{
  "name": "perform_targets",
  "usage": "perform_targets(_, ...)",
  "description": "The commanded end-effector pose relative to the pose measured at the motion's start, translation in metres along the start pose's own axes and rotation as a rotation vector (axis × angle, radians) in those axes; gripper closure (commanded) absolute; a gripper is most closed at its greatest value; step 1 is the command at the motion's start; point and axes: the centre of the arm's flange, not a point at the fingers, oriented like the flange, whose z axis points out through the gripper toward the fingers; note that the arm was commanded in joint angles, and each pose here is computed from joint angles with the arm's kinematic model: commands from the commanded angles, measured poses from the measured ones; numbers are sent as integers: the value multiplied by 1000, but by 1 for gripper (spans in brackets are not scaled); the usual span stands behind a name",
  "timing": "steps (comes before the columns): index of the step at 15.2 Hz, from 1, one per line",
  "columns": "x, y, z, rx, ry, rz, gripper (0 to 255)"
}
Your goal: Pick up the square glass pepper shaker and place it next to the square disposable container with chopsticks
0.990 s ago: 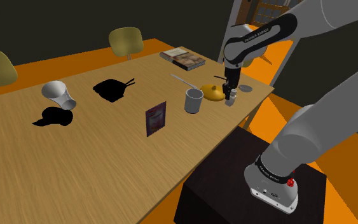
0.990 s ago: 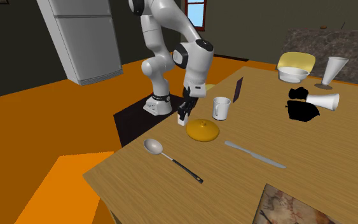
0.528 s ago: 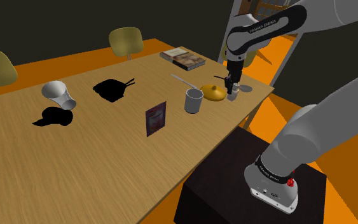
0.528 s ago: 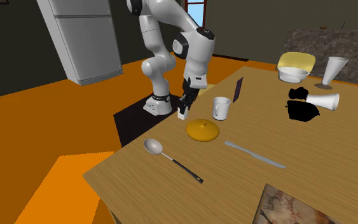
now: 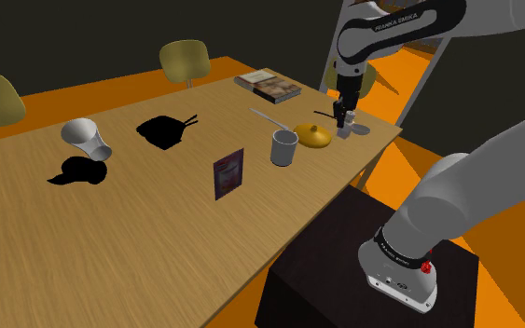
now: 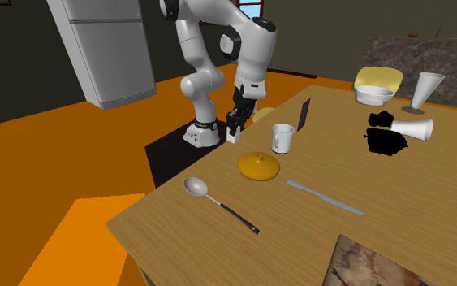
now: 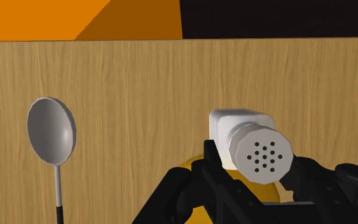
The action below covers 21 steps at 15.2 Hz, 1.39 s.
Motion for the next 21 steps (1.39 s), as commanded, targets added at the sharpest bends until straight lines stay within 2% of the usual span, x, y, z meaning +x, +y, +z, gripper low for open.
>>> perform_targets(1,-2,-1,-10,0,0,0,255)
perform_targets(14,-17,0,-76,0,0,0,255)
perform_targets(21,46,-66,-91,0,0,0,255)
